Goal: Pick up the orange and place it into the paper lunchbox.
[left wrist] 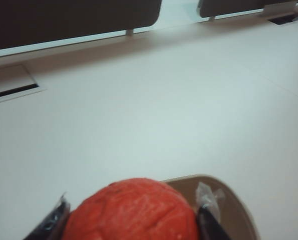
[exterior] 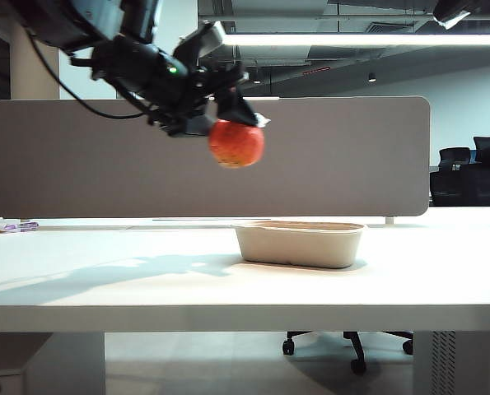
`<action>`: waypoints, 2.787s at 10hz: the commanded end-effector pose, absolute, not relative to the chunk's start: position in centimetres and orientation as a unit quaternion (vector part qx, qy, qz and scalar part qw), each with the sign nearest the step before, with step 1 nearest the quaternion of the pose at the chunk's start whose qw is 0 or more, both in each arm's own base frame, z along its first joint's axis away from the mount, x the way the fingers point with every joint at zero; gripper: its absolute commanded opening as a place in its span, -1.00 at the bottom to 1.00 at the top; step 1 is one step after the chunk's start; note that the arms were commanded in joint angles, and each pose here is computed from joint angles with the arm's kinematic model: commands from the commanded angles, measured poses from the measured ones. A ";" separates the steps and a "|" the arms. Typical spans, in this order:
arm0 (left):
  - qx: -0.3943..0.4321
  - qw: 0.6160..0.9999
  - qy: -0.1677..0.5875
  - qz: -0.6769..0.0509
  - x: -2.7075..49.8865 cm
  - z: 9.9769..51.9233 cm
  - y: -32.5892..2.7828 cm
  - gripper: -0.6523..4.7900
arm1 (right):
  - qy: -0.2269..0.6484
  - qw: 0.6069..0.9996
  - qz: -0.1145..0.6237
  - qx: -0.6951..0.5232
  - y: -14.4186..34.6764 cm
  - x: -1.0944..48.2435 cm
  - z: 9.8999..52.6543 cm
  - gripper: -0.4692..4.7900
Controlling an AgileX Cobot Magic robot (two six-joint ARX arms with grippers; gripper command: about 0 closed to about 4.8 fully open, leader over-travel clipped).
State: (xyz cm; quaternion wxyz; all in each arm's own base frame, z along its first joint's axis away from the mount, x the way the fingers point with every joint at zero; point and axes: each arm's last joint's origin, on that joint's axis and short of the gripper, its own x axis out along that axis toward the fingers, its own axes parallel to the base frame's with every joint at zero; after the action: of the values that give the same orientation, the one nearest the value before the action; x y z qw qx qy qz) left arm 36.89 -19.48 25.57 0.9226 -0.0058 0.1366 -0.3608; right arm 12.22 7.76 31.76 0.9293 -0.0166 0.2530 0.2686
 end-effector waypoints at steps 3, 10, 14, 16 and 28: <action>-0.017 0.906 0.174 -0.386 40.6 21.3 -25.9 -0.31 | 0.242 0.929 0.279 -0.013 7.8 12.2 32.1 -0.83; 0.002 0.898 0.220 -0.380 40.0 18.6 -27.9 0.53 | 0.238 0.930 0.279 -0.012 7.8 12.2 32.2 -0.83; 0.079 0.881 0.269 -0.382 36.4 26.2 -24.6 -0.78 | 0.238 0.933 0.271 -0.012 7.8 12.3 32.2 -0.83; 0.148 0.855 0.295 -0.401 33.0 29.3 -22.4 -0.78 | 0.236 0.937 0.256 -0.015 7.7 12.3 32.2 -0.83; 0.075 0.931 0.131 -0.333 14.7 22.2 -9.9 -0.78 | 0.067 0.980 0.183 0.028 4.0 7.4 25.0 -0.82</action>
State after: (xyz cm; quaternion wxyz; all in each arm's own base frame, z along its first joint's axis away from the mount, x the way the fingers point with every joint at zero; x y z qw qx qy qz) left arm 15.01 -10.20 22.10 0.9227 0.0872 0.1476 -0.3453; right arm 7.48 4.06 24.73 0.9797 0.0216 0.0763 0.1839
